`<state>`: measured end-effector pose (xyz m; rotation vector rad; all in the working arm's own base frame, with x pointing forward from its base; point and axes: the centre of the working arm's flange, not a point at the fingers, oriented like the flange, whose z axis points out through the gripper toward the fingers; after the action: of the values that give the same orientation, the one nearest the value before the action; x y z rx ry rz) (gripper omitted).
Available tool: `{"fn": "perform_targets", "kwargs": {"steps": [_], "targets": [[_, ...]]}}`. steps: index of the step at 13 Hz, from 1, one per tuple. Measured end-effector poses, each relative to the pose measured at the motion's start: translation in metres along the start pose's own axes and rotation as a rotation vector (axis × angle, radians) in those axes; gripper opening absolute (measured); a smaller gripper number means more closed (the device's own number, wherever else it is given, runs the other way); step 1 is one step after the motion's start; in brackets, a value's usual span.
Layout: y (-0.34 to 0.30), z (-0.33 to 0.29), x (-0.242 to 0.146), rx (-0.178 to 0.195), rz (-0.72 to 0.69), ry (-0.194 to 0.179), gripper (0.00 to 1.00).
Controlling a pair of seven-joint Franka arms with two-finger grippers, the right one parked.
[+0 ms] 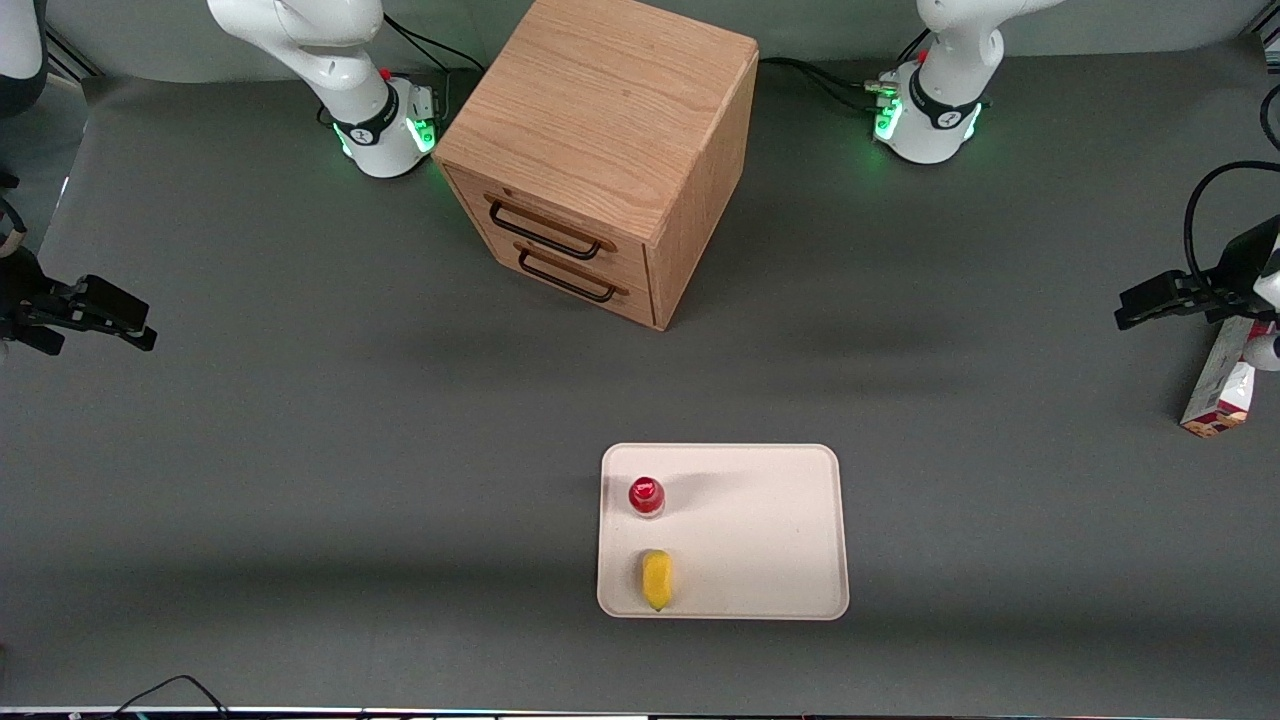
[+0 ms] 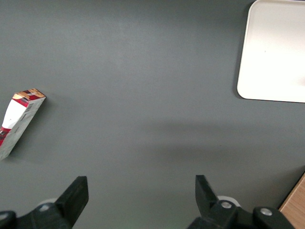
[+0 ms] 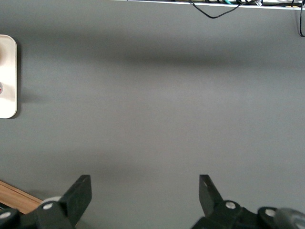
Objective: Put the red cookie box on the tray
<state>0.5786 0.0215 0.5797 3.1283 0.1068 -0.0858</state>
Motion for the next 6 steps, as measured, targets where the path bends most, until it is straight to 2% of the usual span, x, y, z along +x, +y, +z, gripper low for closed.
{"fn": "perform_targets", "kwargs": {"steps": [6], "targets": [[-0.020,0.011,0.010,0.010,0.063,0.000,1.00]]}}
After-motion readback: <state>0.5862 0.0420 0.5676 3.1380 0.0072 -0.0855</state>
